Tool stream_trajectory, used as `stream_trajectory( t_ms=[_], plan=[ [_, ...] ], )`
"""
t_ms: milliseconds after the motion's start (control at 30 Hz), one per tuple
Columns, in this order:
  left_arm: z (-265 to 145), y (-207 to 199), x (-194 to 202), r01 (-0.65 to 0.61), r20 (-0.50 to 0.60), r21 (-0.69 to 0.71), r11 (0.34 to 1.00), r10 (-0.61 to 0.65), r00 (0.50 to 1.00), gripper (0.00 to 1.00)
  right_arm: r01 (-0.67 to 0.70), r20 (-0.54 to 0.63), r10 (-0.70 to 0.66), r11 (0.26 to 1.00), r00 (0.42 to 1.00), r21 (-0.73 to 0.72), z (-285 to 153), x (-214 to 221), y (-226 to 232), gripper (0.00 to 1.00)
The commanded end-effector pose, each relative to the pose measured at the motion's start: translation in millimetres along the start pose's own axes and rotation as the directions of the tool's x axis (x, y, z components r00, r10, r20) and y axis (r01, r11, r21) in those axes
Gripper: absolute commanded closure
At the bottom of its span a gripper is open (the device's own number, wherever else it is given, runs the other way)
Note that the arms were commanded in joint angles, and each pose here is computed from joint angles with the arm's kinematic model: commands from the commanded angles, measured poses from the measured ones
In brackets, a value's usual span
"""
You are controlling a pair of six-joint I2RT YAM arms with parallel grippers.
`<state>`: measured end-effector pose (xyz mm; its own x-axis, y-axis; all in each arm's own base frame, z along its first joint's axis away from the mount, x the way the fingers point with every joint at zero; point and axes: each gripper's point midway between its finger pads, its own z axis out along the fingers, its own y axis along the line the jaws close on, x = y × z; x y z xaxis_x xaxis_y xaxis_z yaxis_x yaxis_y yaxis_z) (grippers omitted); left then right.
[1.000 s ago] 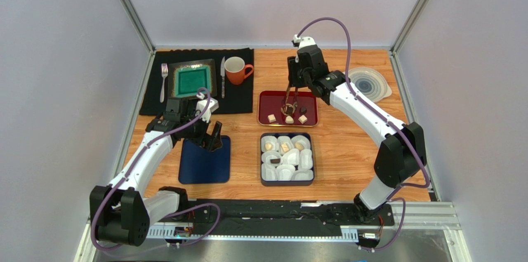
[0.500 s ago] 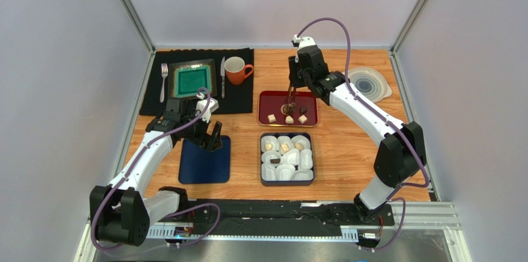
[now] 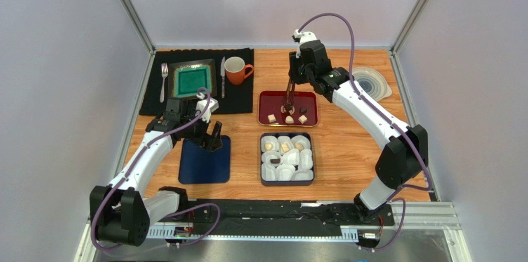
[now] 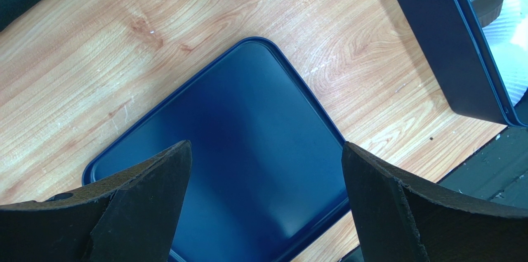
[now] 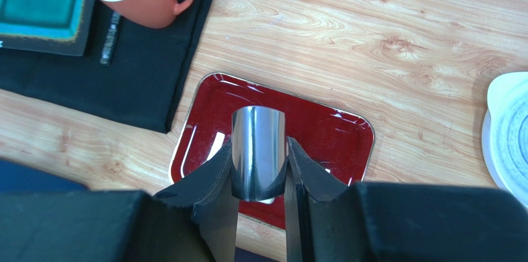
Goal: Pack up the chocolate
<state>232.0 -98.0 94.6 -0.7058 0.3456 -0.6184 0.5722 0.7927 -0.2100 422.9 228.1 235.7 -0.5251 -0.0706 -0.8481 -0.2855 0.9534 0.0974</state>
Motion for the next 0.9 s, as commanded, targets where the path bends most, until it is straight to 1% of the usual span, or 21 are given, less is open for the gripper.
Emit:
stream_trajectory(
  t_ms=[0,100,400,500,633,867],
  plan=[
    [-7,1,-14,-0.028,0.047,-0.007,1.0,0.029,0.998,0.01,0.005,0.143,0.003,0.998,0.99,-0.062,-50,-54,12,0.87],
    [-6,1,-15,-0.025,0.046,-0.009,1.0,0.026,0.999,0.01,0.035,0.162,-0.019,0.995,0.987,-0.097,-80,-56,23,0.87],
    [-6,0,-14,-0.018,0.04,-0.002,1.0,0.018,0.999,0.01,0.093,0.096,-0.077,0.98,0.992,-0.175,-136,-1,44,0.87],
    [-6,0,-14,-0.017,0.043,-0.001,1.0,0.017,0.999,0.01,0.099,0.077,-0.085,0.975,0.993,-0.198,-152,13,51,0.87],
    [-7,-1,-15,-0.012,0.043,0.001,1.0,0.012,0.999,0.01,0.11,0.042,-0.103,0.975,0.994,-0.195,-165,37,53,0.87],
    [-7,-2,-15,-0.012,0.044,0.005,1.0,0.012,0.999,0.01,0.098,0.012,-0.098,0.972,0.995,-0.213,-187,56,53,0.87]
  ],
)
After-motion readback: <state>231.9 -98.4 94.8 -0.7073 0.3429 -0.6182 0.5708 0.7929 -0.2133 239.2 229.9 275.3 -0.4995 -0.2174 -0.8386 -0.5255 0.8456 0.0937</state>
